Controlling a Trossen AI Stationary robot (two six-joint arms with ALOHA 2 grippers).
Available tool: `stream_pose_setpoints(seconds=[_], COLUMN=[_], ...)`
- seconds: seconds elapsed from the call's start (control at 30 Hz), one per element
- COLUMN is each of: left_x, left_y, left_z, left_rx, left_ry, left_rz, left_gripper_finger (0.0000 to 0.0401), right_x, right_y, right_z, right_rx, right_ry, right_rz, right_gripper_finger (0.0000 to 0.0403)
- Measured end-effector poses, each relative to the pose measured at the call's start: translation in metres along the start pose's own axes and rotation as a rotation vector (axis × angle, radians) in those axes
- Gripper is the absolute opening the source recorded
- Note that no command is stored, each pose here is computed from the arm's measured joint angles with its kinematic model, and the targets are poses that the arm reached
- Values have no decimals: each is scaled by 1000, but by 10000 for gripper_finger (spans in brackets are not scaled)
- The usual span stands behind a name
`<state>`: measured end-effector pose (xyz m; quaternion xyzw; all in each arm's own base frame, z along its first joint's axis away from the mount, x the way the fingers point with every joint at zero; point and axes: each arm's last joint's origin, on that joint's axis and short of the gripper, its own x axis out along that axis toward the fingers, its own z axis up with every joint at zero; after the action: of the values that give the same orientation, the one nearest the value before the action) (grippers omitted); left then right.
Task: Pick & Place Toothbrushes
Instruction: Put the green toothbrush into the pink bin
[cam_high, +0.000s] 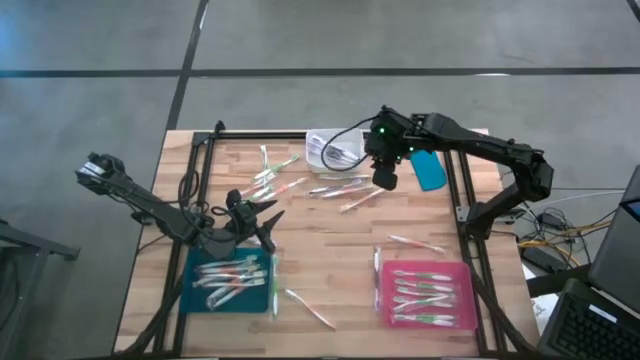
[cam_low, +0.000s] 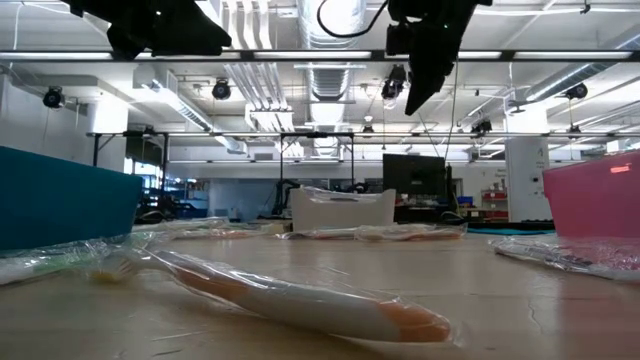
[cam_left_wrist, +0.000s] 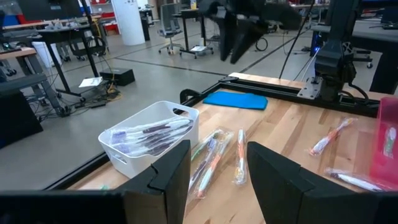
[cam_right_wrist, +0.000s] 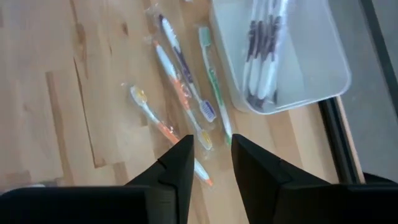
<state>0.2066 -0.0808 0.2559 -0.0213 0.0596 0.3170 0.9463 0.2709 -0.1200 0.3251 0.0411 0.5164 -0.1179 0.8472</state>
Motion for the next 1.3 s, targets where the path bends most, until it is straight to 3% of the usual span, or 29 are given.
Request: stream_pose_setpoints(seconds=[0.23, 0.37, 0.57, 0.73, 1.0, 1.3], left_x=[0, 2, 15, 30, 34, 38], left_y=[0, 2, 12, 28, 66, 97], left_z=[0, -2, -2, 7, 17, 3], left_rx=[4, -53, -47, -10, -3, 8], left_ry=[1, 14, 82, 271, 641, 902], left_rz=[1, 16, 53, 59, 171, 255], left_gripper_finger=[163, 163, 163, 163, 163, 163], right_x=[22, 36, 57, 78, 96, 99], right_y=[19, 35, 54, 69, 78, 80], right_z=[-5, -7, -8, -13, -23, -24], right_rx=[-58, -100, -126, -141, -96, -87], right_ry=[-12, -44, -157, -295, -402, -454], right_rz=[27, 47, 66, 82, 103, 108], right_gripper_finger=[77, 60, 43, 52, 83, 110])
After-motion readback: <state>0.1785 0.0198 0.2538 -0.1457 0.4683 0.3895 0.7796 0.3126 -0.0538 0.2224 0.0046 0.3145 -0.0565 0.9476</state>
